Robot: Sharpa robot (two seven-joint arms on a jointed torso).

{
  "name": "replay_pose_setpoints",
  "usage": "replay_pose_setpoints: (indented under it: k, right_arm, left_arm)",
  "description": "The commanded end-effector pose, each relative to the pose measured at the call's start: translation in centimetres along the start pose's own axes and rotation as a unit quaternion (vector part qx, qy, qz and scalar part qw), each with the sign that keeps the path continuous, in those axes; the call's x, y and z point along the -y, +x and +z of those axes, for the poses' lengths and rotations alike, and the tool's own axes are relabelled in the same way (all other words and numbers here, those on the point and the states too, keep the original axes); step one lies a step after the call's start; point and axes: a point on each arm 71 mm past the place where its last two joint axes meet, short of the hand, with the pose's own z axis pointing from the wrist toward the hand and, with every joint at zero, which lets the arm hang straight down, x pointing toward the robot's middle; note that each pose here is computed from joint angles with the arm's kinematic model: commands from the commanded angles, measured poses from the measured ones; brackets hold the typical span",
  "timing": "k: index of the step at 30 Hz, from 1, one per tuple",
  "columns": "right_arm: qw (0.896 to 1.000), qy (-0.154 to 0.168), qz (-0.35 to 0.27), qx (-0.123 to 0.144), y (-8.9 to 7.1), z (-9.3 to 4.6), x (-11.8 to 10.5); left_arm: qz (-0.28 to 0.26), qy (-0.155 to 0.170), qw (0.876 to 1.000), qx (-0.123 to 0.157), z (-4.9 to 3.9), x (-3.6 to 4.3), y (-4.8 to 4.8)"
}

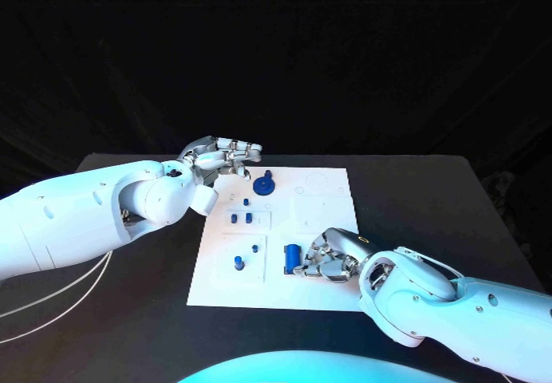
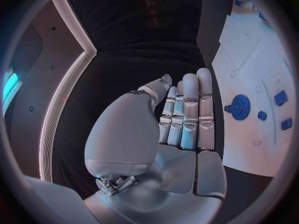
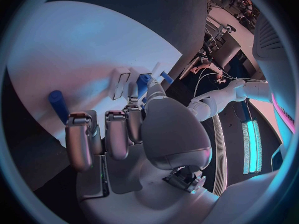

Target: Assemble the parts on the task board

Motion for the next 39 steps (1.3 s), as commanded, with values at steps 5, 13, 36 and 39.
replay_pose_setpoints:
  k: [5,13,36,39]
  right_arm:
    - [1.000,-0.011,-0.009,-0.012,0.1,-0.1,-0.1]
    - [1.000,-0.006,-0.007,-0.006,0.0,0.0,0.2]
    - [0.999,-0.009,0.012,0.030,-1.5,-0.5,1.1]
    - [0.999,-0.015,0.017,0.036,-2.4,-1.2,1.5]
  left_arm:
    - [-0.003,0.001,1.000,-0.010,0.00,0.07,0.20]
    - [-0.003,0.001,1.000,-0.009,-0.01,0.07,0.18]
    - [-0.003,0.001,1.000,-0.009,-0.02,0.05,0.14]
    - [-0.003,0.000,1.000,-0.008,-0.06,0.04,0.06]
